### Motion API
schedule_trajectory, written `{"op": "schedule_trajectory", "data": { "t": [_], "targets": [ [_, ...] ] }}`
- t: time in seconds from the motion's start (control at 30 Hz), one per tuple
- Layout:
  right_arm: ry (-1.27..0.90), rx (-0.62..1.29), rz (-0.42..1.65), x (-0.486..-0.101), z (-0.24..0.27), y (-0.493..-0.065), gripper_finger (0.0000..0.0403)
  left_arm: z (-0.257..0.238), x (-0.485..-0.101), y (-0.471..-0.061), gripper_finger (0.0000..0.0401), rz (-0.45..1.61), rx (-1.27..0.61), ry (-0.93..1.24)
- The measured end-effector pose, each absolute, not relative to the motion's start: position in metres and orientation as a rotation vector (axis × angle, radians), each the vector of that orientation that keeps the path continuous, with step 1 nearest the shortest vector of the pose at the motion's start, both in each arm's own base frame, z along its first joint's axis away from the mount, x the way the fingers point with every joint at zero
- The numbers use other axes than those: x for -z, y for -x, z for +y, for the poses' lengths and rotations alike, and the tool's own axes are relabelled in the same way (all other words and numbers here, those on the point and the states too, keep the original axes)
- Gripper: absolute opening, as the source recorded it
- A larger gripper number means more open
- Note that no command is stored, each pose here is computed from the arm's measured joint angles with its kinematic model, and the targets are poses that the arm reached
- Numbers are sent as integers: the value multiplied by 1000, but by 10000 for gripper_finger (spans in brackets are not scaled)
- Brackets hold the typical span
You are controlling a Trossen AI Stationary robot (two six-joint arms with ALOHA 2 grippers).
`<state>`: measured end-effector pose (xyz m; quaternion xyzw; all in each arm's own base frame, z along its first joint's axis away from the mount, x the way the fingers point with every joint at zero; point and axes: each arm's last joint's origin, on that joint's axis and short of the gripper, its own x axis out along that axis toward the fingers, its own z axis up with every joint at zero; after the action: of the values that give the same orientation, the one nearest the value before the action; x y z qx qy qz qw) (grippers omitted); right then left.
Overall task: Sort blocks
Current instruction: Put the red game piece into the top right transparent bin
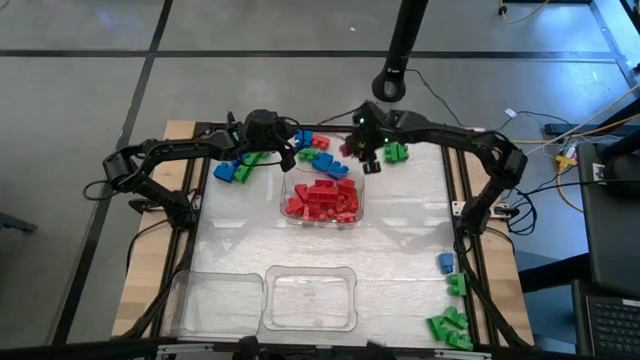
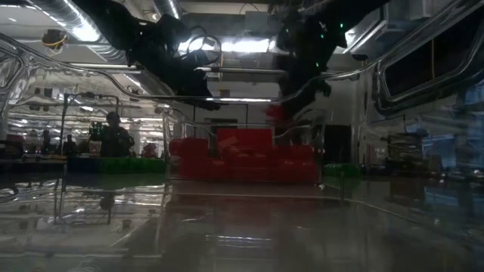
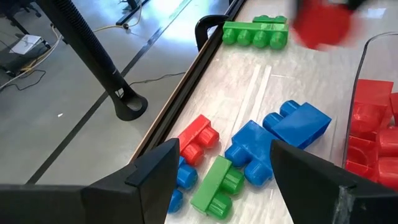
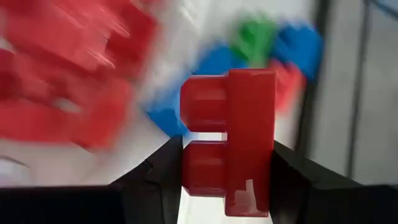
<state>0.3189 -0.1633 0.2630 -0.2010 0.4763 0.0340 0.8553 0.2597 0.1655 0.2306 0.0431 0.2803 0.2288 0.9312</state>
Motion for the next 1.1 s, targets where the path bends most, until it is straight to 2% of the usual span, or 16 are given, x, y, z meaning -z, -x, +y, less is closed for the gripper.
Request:
{"op": "schedule_trajectory", "data": {
  "t": [0.17,0.4,0.53,0.77,0.93,1.1],
  "targets": [
    [415,-287,908,-260,-125,-338,173,165,-230,-260,241,575,-468,-88],
    [450,-442,958,-248,-84,-347,177,165,-228,-259,241,596,-466,-72],
    [451,-433,998,-242,-77,-346,183,165,-228,-259,241,596,-467,-68],
    [496,-219,1099,-241,-78,-347,254,165,-228,-258,241,599,-468,-62],
    [537,-264,1124,-241,-78,-345,290,165,-228,-258,241,598,-469,-60],
    [557,-235,1155,-255,-92,-341,302,165,-228,-259,241,596,-469,-61]
  ]
}}
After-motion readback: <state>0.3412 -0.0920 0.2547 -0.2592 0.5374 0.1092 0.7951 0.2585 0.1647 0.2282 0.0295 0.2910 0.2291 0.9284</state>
